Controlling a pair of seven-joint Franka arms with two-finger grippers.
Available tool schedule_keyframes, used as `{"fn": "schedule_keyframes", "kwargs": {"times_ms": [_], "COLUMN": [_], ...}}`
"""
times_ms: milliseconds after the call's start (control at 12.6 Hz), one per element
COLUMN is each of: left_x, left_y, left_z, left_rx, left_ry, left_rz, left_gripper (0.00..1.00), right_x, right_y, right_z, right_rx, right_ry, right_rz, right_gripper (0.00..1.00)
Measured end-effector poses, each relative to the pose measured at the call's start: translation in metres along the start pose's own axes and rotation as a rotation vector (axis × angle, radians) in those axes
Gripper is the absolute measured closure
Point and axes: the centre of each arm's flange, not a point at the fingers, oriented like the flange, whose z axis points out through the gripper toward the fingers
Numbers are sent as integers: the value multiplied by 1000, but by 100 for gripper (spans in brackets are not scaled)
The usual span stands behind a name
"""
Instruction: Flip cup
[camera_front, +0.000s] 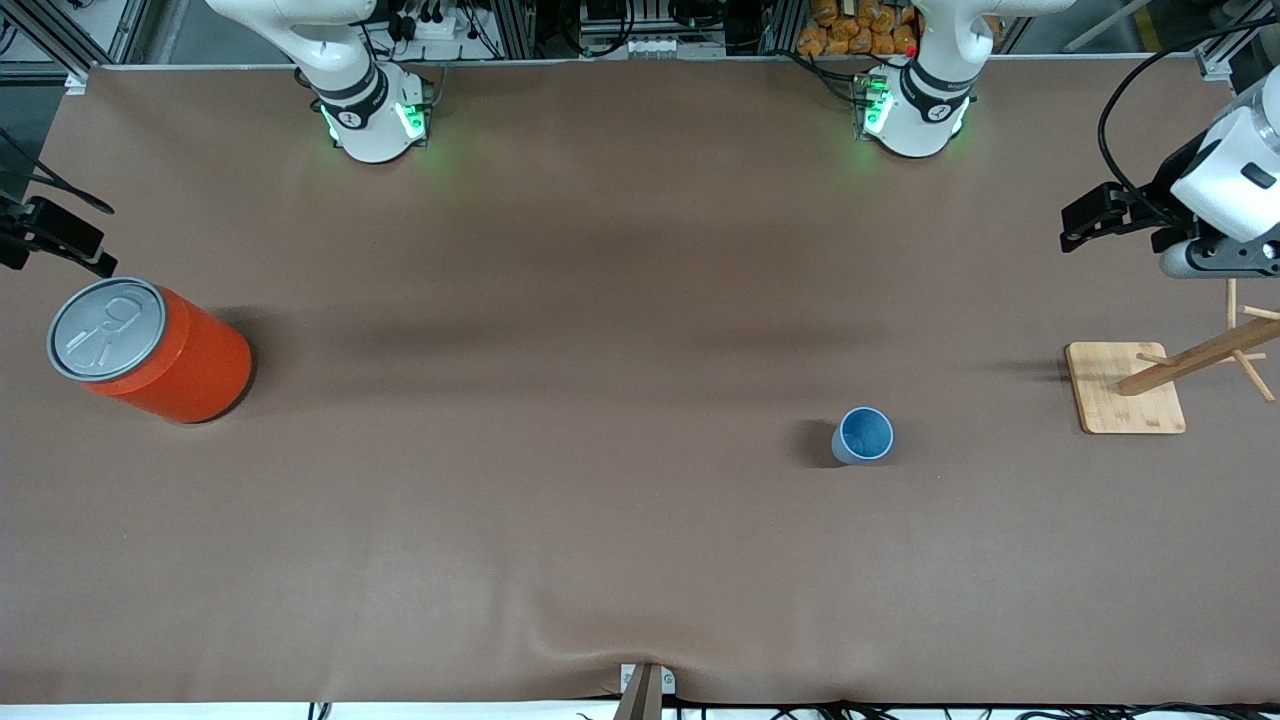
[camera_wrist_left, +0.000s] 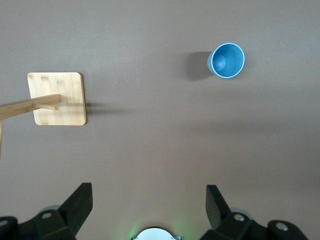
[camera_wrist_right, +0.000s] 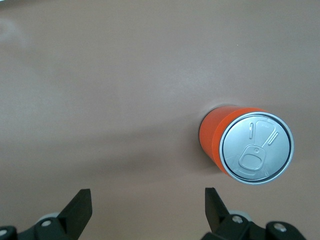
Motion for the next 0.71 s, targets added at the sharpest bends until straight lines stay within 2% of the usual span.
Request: {"fn": "schedule_keyframes", "kwargs": {"times_ms": [713], "left_x": [4], "left_y": [-1], "left_z": [0], "left_rx": [-1], "left_ry": [20], "left_rz": [50], "left_gripper": [0], "right_x": [0], "right_y": [0], "right_z": [0], "right_rx": [0], "right_ry": [0], "right_rz": [1], "right_gripper": [0]}}
